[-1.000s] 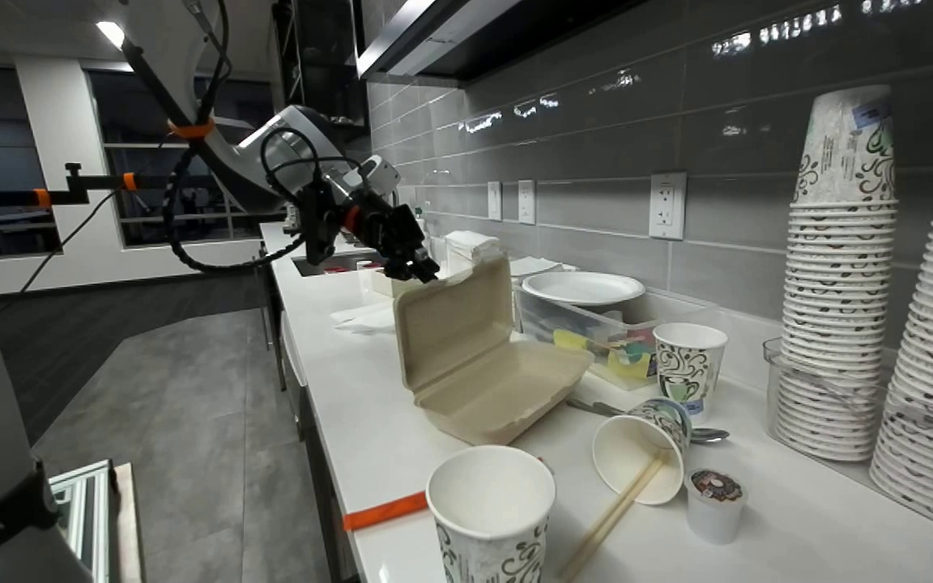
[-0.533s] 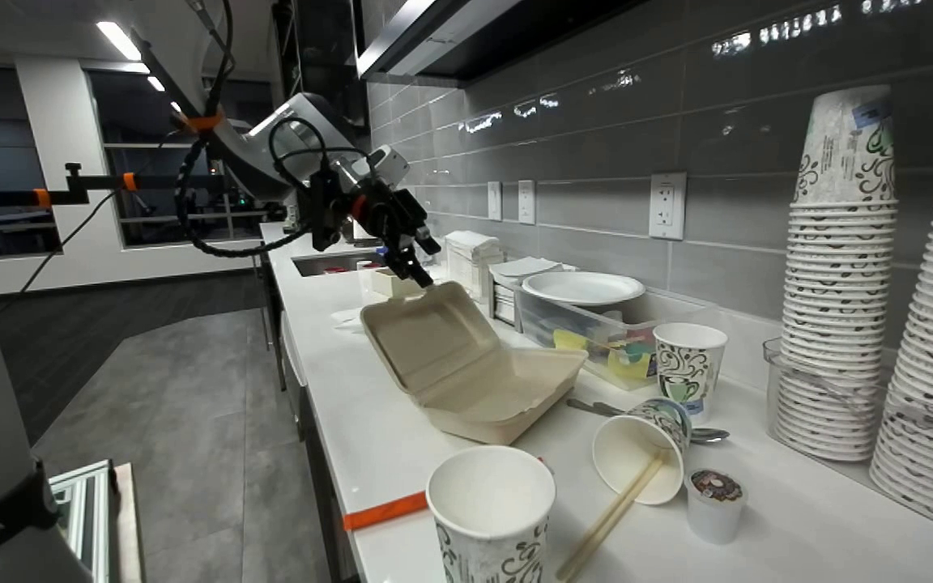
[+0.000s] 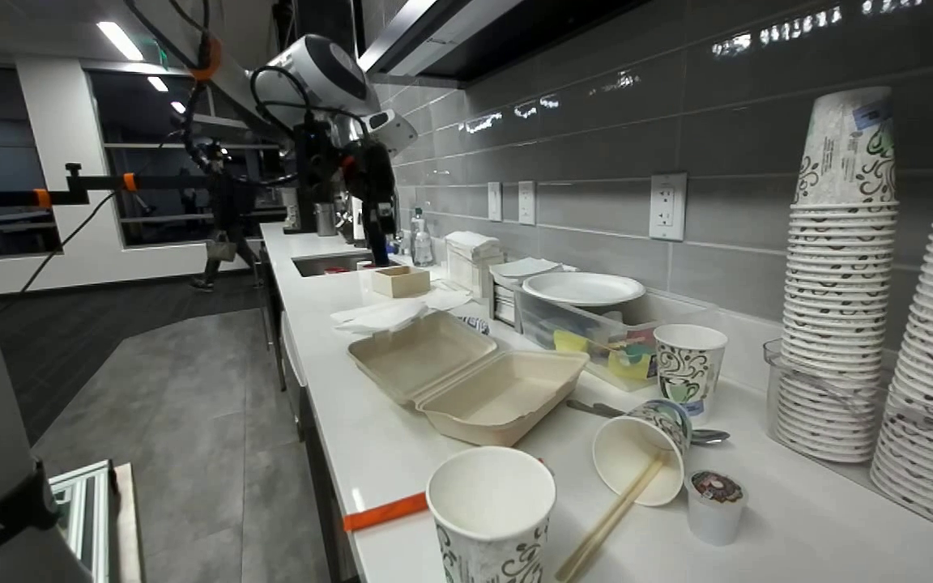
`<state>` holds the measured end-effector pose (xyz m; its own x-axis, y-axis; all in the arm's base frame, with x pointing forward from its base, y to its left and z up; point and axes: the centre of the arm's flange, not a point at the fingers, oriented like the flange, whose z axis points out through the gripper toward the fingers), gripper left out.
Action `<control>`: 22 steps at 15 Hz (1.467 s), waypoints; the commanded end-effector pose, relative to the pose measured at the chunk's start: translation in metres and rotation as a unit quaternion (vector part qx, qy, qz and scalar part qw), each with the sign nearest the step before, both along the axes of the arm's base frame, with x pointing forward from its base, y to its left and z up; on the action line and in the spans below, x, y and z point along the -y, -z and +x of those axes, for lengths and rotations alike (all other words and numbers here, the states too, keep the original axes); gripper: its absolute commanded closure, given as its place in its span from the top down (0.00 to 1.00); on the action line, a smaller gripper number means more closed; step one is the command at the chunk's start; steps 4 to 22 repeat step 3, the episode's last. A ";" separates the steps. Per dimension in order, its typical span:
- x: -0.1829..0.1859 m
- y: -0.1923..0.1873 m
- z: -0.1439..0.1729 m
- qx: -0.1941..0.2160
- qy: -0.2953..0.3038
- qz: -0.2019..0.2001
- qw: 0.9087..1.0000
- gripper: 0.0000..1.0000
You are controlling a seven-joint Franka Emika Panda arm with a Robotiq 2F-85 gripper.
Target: Open the carton box
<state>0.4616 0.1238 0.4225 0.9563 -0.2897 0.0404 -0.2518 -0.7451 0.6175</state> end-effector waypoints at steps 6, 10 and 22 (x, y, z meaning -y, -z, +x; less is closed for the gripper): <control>0.023 -0.024 -0.002 0.003 0.013 0.031 0.999 1.00; 0.023 -0.024 -0.002 0.003 0.013 0.031 0.999 1.00; 0.023 -0.024 -0.002 0.003 0.013 0.031 0.999 1.00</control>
